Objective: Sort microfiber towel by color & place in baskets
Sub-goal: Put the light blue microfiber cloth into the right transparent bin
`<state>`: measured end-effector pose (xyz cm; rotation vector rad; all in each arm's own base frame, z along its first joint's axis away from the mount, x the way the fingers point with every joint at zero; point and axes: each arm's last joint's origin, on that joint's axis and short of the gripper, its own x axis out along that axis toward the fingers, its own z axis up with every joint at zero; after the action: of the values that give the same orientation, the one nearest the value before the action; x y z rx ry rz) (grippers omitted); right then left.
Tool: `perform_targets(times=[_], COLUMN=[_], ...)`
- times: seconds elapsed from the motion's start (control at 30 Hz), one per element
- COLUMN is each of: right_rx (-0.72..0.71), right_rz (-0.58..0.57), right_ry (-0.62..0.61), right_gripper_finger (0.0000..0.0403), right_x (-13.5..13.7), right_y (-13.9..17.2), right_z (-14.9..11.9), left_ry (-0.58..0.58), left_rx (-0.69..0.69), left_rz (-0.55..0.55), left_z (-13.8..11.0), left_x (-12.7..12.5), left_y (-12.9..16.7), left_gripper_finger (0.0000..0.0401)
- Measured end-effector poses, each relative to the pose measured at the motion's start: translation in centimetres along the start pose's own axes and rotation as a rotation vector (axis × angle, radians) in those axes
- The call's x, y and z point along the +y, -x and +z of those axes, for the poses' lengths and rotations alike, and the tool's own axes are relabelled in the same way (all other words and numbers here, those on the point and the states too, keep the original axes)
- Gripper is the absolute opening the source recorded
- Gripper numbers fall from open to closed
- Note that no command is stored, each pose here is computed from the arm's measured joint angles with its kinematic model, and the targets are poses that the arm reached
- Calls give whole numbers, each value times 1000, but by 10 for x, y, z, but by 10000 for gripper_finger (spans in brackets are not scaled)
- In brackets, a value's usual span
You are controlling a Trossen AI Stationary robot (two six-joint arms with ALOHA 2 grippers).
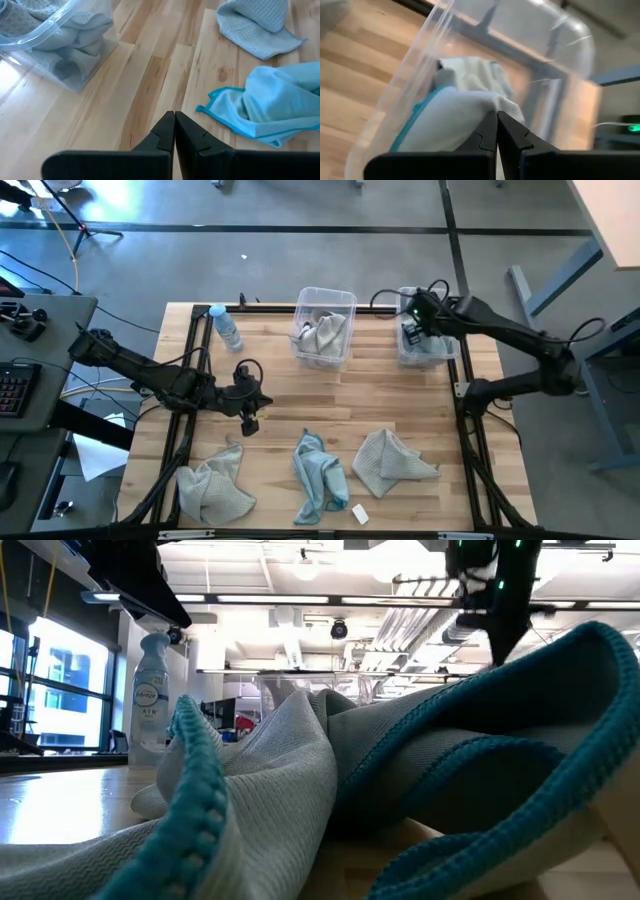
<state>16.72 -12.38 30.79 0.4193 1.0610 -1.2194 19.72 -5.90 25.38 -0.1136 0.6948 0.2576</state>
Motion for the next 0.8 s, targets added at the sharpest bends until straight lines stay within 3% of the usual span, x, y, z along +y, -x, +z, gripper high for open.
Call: perform_targets(times=[0.23,0.4,0.8], right_rx=[13,51,-57], right_rz=[128,116,160], right_ry=[-197,-345,-398], right_gripper_finger=[0,0,3], right_x=[-29,-53,-60], right_y=[-43,-63,-70], right_z=[16,19,34], left_ry=[46,47,126], left_rx=[0,0,-47], left_rz=[0,0,84], left_z=[0,0,1], left_x=[0,0,2], left_y=[0,0,0], left_gripper_finger=[0,0,0])
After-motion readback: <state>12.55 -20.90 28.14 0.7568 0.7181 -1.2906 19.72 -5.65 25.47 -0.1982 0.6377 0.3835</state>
